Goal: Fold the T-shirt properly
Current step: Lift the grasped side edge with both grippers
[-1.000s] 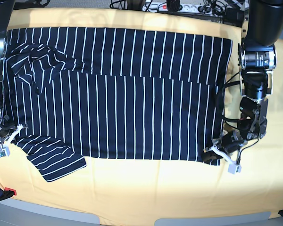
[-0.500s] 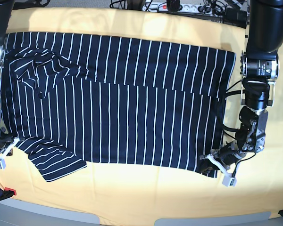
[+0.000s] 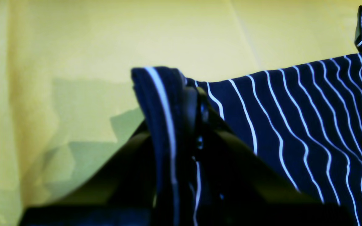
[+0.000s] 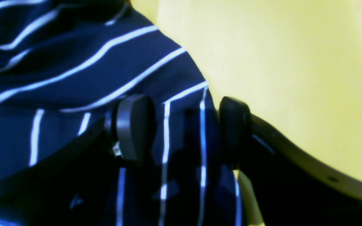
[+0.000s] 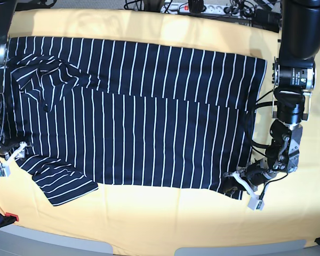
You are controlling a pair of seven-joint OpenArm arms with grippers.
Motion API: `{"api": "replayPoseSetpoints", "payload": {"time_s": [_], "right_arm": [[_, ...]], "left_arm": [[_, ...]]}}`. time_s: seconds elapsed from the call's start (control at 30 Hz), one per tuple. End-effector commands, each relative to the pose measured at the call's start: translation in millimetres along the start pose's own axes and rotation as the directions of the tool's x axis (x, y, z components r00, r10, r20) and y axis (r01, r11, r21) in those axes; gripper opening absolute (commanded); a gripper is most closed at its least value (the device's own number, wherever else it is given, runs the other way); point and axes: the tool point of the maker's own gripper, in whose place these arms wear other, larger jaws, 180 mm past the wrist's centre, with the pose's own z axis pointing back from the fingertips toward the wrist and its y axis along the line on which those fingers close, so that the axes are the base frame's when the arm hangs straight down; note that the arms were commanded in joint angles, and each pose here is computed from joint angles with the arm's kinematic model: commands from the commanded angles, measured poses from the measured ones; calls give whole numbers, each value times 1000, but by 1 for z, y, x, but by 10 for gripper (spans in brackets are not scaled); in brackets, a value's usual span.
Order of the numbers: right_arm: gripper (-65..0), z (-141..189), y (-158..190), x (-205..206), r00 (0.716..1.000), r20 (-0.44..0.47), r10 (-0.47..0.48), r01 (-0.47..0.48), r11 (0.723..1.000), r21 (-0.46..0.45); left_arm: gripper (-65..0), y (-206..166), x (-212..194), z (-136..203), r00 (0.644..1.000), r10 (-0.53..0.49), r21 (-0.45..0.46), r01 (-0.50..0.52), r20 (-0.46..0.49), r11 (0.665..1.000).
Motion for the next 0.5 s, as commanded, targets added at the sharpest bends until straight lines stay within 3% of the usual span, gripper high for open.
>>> {"api": "replayPoseSetpoints", "payload": {"time_s": [0.0,0.1,0.23,0.37,0.47], "right_arm": [[-273,5,-9,25,998,63,-7,8,1000,-16],[-295,1,-3,22,998,68,-18,19,1000,-18],[-401,-1,-3,19,997,75,-32,36,998,-42],[-650,2,-19,25,993,108,-46,59,992,-116],[-650,3,-18,28,992,119,-31,42,995,-92]], "left_arm": [[-650,-1,31,4,997,-16,-6,17,70,1000],[-650,0,27,4,998,-13,-6,13,65,1000],[-650,0,23,4,998,-7,-7,7,61,1000],[-650,0,19,4,998,-4,-6,4,56,1000],[-650,1,15,4,999,-1,-6,1,50,1000]]}}
